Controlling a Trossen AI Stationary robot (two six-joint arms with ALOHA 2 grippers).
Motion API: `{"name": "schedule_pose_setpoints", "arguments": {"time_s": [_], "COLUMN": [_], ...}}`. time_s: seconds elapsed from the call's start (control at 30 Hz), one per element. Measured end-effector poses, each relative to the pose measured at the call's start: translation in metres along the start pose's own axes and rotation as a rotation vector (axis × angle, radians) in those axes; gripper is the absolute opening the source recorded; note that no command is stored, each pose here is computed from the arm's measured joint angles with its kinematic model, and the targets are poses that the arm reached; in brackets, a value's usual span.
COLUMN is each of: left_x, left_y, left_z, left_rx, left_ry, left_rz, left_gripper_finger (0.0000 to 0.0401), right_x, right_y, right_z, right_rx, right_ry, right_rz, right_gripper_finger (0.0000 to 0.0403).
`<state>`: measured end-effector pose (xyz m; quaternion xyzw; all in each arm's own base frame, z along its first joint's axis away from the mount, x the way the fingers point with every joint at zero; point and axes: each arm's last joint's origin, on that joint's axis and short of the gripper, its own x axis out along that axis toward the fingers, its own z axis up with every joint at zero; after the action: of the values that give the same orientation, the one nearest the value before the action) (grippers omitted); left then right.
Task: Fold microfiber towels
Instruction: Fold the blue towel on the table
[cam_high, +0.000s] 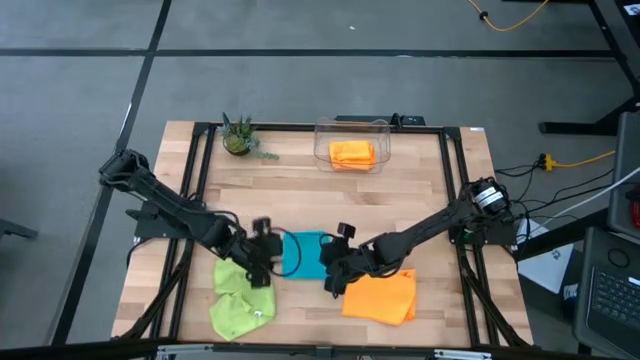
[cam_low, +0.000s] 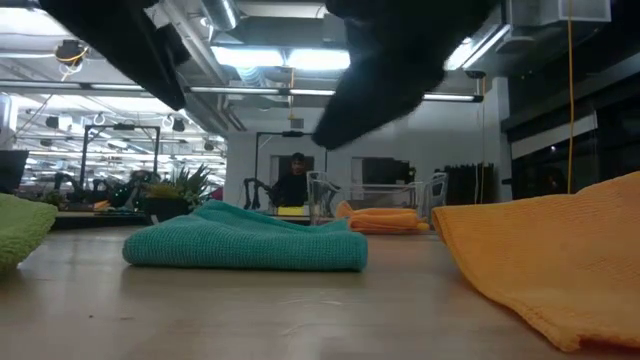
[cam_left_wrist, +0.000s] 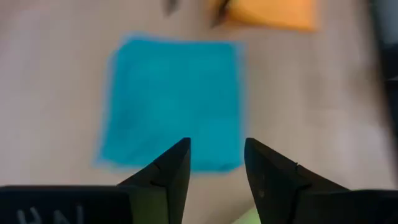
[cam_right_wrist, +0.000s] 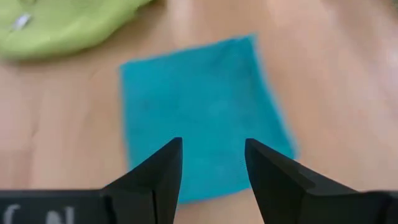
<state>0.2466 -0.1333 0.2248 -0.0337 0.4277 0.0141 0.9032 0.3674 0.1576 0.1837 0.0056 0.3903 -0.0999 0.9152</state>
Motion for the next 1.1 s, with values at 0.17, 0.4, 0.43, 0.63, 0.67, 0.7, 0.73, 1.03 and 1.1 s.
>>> {"name": "schedule_pose_setpoints", "arguments": {"time_s": [0.17,0.4,0.43,0.63,0.67,0.7,0.73,1.03,1.1], "left_x": [0.019,0.031,0.034,0.062,0.065,0.067,0.067,0.069,0.068], "left_y": [-0.014,-0.014,-0.015,-0.019,-0.018,-0.017,-0.016,-0.011,-0.013], "left_z": [-0.029,-0.051,-0.053,-0.048,-0.047,-0.045,-0.043,-0.04,-0.042], "left_rx": [0.103,0.14,0.148,0.189,0.191,0.19,0.188,0.132,0.159], "left_ry": [-0.179,-0.245,-0.24,-0.189,-0.17,-0.153,-0.141,-0.055,-0.059], "left_rz": [-0.179,-0.18,-0.172,-0.157,-0.153,-0.15,-0.139,-0.171,-0.17], "left_gripper_finger": [0.0143,0.0143,0.0143,0.0144,0.0146,0.0149,0.0153,0.0218,0.0223], "right_x": [0.007,0.016,0.017,0.021,0.022,0.022,0.022,0.028,0.032], "right_y": [0.015,0.017,0.017,0.017,0.017,0.017,0.017,0.013,0.013], "right_z": [-0.027,-0.046,-0.047,-0.05,-0.051,-0.051,-0.052,-0.051,-0.054], "right_rx": [-0.087,-0.062,-0.055,-0.079,-0.082,-0.085,-0.086,-0.088,-0.113], "right_ry": [0.003,-0.093,-0.085,-0.076,-0.074,-0.069,-0.067,-0.061,-0.045], "right_rz": [0.147,0.215,0.215,0.221,0.222,0.22,0.221,0.226,0.239], "right_gripper_finger": [0.0177,0.0177,0.0177,0.0177,0.0177,0.0177,0.0177,0.0177,0.0177]}}
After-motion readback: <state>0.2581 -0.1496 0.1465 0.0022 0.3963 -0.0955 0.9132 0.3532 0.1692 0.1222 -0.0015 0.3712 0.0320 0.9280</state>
